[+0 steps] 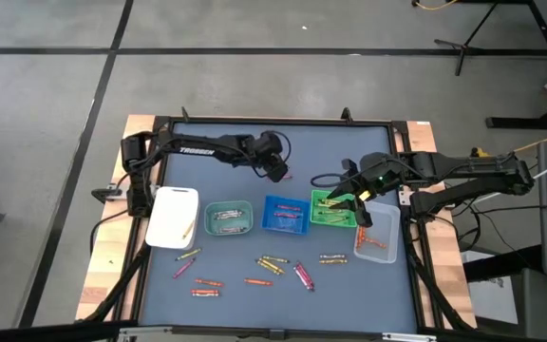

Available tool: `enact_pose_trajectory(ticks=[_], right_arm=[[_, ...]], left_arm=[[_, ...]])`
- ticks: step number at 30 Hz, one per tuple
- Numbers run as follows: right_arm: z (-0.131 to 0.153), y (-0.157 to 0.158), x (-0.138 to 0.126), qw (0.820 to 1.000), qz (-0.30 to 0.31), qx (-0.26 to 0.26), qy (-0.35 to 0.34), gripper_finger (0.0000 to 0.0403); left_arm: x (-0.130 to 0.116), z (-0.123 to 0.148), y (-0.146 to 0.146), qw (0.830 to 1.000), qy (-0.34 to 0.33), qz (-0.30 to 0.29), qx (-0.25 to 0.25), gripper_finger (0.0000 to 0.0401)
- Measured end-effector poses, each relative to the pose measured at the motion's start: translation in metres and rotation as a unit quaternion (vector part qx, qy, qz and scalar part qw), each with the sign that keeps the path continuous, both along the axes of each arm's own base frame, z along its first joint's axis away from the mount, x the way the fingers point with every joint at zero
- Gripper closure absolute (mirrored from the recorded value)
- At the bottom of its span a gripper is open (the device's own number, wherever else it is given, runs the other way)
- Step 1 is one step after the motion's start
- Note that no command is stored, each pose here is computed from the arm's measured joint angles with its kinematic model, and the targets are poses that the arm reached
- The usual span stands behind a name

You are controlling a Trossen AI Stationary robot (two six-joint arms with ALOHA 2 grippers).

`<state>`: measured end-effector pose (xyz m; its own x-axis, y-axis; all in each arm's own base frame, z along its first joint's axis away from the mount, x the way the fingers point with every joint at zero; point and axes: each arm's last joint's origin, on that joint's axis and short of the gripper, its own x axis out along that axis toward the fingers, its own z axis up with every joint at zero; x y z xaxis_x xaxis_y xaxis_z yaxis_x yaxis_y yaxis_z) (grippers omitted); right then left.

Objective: Sort crayons
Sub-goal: Put the orange crayon into the transparent bin

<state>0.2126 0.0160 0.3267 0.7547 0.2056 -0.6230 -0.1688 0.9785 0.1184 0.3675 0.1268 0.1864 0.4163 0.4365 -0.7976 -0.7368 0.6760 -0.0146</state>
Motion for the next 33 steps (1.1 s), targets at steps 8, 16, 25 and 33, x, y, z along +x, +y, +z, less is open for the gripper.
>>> enact_pose_trajectory(ticks=[8,16,25,33], right_arm=[[0.000,0.000,0.000,1.000,0.000,0.000,-0.001,0.0271],[0.000,0.000,0.000,1.000,0.000,0.000,-0.002,0.0272],[0.000,0.000,0.001,1.000,0.000,0.000,-0.004,0.0272],[0.000,0.000,0.001,1.000,-0.001,-0.001,-0.003,0.0272]], left_arm=[[-0.006,-0.024,-0.006,0.998,-0.044,0.000,-0.039,0.0299],[-0.008,-0.036,-0.007,0.998,-0.056,0.008,-0.041,0.0299],[-0.004,-0.062,-0.006,0.998,-0.030,0.010,-0.046,0.0299],[-0.005,-0.065,-0.006,0.999,-0.020,0.011,-0.046,0.0304]])
